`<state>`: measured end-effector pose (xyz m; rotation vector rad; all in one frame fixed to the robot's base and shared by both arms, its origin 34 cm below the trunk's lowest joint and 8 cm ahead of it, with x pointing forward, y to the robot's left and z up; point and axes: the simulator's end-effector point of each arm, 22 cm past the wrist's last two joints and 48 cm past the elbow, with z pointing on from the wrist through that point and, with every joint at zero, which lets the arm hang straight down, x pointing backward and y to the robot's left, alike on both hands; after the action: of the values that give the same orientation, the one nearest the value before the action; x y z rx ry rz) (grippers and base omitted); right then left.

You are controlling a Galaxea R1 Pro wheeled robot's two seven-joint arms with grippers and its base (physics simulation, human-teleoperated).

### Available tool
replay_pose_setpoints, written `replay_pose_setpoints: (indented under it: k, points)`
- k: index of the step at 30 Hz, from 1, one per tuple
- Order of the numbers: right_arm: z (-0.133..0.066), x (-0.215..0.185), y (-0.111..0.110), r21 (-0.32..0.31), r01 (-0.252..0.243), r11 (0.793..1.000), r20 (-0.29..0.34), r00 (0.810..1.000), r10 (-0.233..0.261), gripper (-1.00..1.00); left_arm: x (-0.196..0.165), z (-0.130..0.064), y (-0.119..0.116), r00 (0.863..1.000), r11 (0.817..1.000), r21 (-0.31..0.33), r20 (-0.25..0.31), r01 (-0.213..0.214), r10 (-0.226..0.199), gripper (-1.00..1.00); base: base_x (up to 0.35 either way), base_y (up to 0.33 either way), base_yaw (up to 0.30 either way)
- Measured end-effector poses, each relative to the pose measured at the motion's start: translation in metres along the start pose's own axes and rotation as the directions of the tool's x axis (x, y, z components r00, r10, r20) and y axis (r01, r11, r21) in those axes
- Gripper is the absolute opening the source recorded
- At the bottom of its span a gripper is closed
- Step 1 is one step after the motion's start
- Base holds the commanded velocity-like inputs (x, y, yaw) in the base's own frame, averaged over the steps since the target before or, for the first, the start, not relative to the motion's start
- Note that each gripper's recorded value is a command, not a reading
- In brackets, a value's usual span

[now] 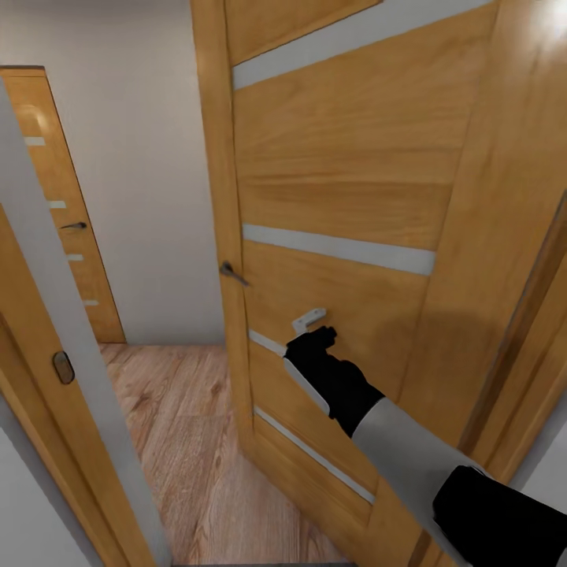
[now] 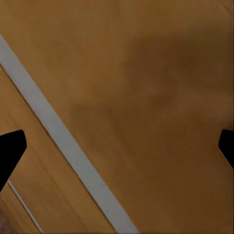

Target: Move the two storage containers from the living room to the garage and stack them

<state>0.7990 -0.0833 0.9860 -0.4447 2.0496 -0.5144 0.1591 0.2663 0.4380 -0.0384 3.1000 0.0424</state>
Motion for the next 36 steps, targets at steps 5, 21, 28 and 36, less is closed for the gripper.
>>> replay_pose_setpoints:
  k: [5, 21, 28, 36]
  points:
    - [0.010, 0.008, -0.005, 0.020, 0.002, 1.000, -0.017, 1.000, -0.002, 1.00, 0.000, 0.000, 0.000, 1.000, 1.000, 0.000, 0.000, 0.000, 0.000, 1.00, 0.000, 0.000, 0.000]
    - [0.026, -0.011, -0.042, 0.098, -0.007, 0.995, 0.003, 1.000, 0.007, 1.00, 0.000, 0.000, 0.000, 1.000, 1.000, 0.000, 0.000, 0.000, 0.000, 1.00, 0.000, 0.000, 0.000]
    - [-0.005, -0.053, -0.039, 0.064, -0.029, 0.998, 0.091, 0.996, 0.023, 1.00, 0.000, 0.000, 0.000, 1.000, 1.000, 0.000, 0.000, 0.000, 0.000, 1.00, 0.000, 0.000, 0.000]
    - [-0.012, -0.077, -0.055, 0.083, -0.033, 0.996, 0.120, 0.993, 0.023, 1.00, 0.000, 0.000, 0.000, 1.000, 1.000, 0.000, 0.000, 0.000, 0.000, 1.00, 0.000, 0.000, 0.000]
